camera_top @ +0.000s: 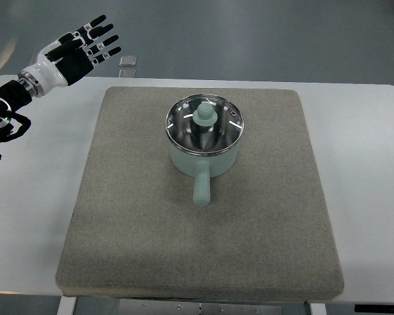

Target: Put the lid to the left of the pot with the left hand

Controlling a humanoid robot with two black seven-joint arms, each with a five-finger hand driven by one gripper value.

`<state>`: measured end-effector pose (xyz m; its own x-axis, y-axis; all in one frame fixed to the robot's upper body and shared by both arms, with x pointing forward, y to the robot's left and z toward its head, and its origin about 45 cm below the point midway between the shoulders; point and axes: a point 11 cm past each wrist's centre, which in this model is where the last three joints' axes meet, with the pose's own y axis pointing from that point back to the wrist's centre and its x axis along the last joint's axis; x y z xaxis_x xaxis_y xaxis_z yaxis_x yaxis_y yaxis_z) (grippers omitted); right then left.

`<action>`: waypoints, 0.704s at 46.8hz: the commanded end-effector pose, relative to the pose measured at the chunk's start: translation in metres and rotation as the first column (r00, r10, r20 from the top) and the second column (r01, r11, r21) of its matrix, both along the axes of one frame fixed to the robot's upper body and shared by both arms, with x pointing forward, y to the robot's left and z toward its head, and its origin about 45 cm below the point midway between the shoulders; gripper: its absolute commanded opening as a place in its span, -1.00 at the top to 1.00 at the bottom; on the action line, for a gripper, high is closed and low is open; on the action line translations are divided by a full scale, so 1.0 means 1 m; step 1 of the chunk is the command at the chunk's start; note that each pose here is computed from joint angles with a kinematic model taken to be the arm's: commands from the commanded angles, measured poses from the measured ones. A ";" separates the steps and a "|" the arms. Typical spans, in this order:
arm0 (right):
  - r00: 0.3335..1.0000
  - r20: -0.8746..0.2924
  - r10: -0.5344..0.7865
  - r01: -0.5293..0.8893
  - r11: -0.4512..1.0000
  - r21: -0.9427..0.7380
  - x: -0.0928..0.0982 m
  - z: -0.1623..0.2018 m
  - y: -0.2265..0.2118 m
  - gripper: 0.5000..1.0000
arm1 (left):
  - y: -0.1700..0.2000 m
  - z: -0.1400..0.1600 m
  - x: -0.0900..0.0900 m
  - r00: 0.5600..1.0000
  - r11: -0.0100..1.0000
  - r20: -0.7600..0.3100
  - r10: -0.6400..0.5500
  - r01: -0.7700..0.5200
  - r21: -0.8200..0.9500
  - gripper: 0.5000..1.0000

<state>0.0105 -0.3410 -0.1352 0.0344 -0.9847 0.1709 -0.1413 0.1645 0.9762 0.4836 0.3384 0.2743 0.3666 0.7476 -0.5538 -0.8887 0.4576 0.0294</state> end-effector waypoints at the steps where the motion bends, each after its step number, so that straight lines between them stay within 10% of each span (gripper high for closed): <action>1: 1.000 -0.001 0.000 0.000 1.000 0.000 -0.001 0.000 0.000 -0.69 | 0.000 0.000 0.000 1.000 1.000 0.000 -0.001 0.001 0.000 -0.99; 33: 1.000 0.000 0.000 0.000 1.000 0.000 0.000 0.000 0.000 -0.69 | 0.000 0.001 0.000 1.000 1.000 0.001 -0.002 0.002 0.005 -0.99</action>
<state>0.0104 -0.3410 -0.1352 0.0344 -0.9847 0.1709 -0.1410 0.1645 0.9762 0.4837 0.3398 0.2761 0.3678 0.7503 -0.5493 -0.8886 0.4576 0.0300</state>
